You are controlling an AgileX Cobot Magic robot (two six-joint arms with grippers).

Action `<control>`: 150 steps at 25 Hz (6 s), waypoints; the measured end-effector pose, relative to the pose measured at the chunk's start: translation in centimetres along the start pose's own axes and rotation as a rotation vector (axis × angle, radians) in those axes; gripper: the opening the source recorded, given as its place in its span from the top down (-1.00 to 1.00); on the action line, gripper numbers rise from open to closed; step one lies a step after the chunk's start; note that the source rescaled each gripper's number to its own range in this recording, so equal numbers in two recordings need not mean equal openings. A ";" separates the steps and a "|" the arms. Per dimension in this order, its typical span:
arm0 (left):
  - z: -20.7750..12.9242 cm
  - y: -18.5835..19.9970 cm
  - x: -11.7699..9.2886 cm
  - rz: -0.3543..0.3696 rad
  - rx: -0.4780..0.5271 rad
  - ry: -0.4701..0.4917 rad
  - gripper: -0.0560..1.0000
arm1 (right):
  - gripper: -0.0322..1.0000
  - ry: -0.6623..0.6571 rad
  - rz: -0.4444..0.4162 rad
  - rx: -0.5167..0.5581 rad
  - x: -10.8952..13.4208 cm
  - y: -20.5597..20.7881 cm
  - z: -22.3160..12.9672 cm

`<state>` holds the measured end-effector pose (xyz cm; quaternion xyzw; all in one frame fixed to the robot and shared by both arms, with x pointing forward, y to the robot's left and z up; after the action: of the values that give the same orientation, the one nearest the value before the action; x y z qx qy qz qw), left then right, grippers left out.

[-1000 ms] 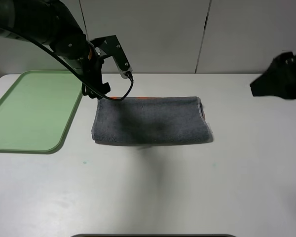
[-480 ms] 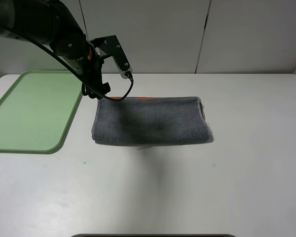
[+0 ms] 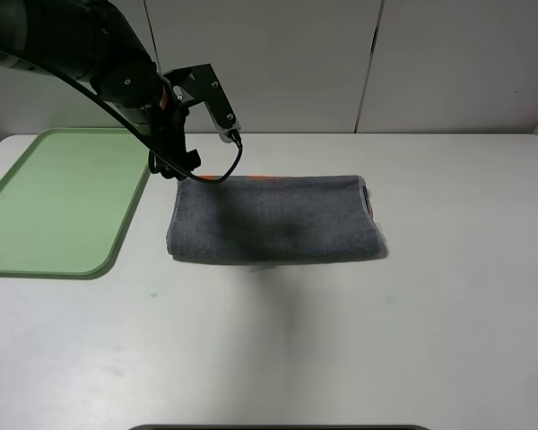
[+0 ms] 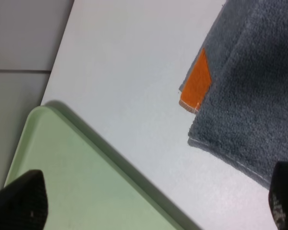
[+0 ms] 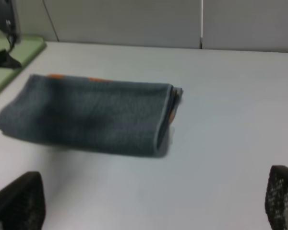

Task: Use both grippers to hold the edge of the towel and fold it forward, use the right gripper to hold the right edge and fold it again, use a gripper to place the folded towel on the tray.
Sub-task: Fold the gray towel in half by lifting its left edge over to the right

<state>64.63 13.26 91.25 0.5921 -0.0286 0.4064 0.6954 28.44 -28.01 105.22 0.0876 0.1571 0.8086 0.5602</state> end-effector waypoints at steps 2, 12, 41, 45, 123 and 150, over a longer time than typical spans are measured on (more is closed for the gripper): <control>0.0 0.0 0.0 0.000 0.000 0.000 -0.85 | -1.00 0.026 0.002 0.045 0.0 -1.1 -1.3; 0.0 0.0 0.0 0.000 0.000 0.000 -0.85 | -1.00 0.053 0.006 0.078 0.1 -1.9 -2.3; -0.2 0.0 -0.1 -0.008 0.011 0.236 -0.85 | -1.00 -0.136 -0.430 0.101 -2.6 -1.4 -2.5; -0.3 0.0 -0.6 -0.035 0.029 0.438 -0.85 | -1.00 -0.137 -0.428 0.101 -2.6 -1.4 -2.5; -2.4 -6.3 -6.9 -0.231 0.184 0.955 0.53 | -1.00 -0.137 -0.428 0.101 -2.6 -1.4 -2.5; 0.4 3.6 -0.9 -0.147 0.069 0.907 0.54 | -1.00 -0.137 -0.428 0.101 -2.6 -1.4 -2.5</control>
<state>62.00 12.28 93.79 0.3775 0.3344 0.5746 0.6446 29.81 -30.36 102.44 0.1348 0.1739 0.6547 0.7231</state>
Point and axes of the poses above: a point on each arm's last joint axis where the gripper is mounted, y pointing back along that axis away from the gripper, x along the wrist's bending axis when the last joint is at zero, z = x × y, the point moved 7 cm from there along -y, pointing out along that axis toward the gripper, and after that the axes turned 6 degrees about y, right-handed, at the moved point
